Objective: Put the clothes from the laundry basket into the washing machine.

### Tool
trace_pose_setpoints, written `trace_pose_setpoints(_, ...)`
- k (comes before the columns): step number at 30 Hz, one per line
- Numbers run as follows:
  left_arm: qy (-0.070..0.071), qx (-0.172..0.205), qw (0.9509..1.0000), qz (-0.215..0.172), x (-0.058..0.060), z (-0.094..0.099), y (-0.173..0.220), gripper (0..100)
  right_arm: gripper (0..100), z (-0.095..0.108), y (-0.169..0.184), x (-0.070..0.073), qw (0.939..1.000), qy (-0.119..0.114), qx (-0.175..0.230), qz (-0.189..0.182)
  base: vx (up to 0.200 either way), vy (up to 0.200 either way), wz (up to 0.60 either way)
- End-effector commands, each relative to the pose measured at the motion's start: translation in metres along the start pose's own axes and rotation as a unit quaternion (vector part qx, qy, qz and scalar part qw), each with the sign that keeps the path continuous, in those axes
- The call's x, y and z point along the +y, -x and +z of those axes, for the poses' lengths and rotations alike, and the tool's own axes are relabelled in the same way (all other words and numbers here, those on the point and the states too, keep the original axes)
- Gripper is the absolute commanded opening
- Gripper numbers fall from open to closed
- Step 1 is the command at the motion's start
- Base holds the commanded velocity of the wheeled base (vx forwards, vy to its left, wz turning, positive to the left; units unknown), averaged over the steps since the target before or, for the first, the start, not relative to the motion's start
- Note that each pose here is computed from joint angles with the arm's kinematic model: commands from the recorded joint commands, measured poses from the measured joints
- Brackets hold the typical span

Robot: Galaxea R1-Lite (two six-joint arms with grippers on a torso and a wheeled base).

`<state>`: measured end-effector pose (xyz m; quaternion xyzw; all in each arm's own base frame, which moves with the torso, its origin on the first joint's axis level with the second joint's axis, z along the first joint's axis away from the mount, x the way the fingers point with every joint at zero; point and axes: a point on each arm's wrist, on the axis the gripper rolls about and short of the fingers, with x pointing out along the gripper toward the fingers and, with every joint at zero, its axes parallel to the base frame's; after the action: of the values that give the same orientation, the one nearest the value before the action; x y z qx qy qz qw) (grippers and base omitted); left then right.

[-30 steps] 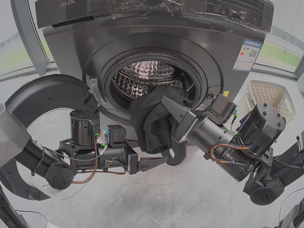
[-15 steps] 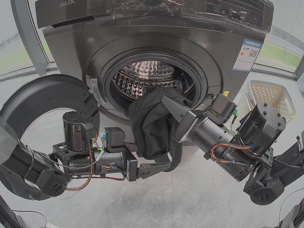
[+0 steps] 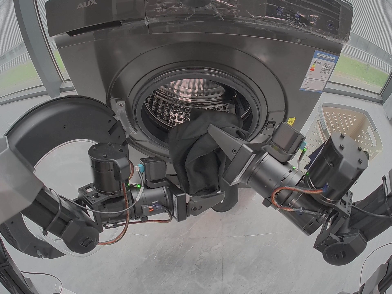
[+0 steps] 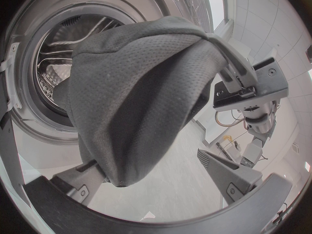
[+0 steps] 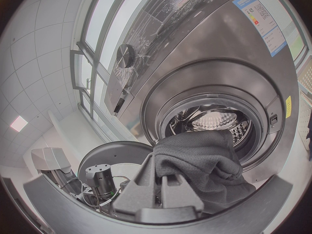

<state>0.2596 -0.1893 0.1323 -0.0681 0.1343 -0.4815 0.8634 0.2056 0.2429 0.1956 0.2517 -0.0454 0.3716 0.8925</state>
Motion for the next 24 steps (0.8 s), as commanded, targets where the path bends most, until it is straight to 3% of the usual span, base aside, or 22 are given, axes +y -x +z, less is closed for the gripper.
trace_pose_setpoints(1, 0.007, 0.001, 1.0000, 0.006, 0.003, -0.007, -0.009, 100, 0, 0.000, 0.000, 0.001, 1.0000, 0.000, 0.001, 0.002, 0.000, 0.000, 0.00)
trace_pose_setpoints(3, 0.006, -0.001, 1.0000, 0.007, 0.003, -0.007, -0.010, 100, 0, -0.001, 0.001, 0.001, 1.0000, 0.000, 0.001, 0.001, 0.000, 0.000, 0.00)
trace_pose_setpoints(4, 0.005, -0.002, 0.9999, 0.008, 0.002, -0.007, -0.010, 0, 0, -0.001, 0.000, 0.001, 1.0000, 0.000, 0.002, 0.001, 0.000, 0.000, 0.00)
trace_pose_setpoints(12, 0.003, -0.018, 0.9989, 0.044, 0.006, -0.003, -0.012, 0, 0, -0.006, 0.005, -0.002, 0.9999, 0.002, 0.014, -0.004, 0.000, 0.000, 0.00)
trace_pose_setpoints(16, -0.002, -0.032, 0.9986, 0.042, 0.002, 0.000, -0.008, 0, 0, -0.006, 0.006, -0.002, 0.9999, 0.002, 0.014, -0.004, 0.000, 0.000, 0.00)
trace_pose_setpoints(20, -0.010, -0.053, 0.9982, 0.027, -0.014, 0.014, 0.005, 0, 0, -0.009, 0.009, -0.004, 0.9998, 0.005, 0.020, -0.006, 0.000, 0.000, 0.00)
trace_pose_setpoints(24, -0.005, -0.066, 0.9977, 0.011, -0.029, 0.022, 0.016, 0, 0, -0.012, 0.012, -0.006, 0.9995, 0.010, 0.028, -0.009, 0.000, 0.000, 0.00)
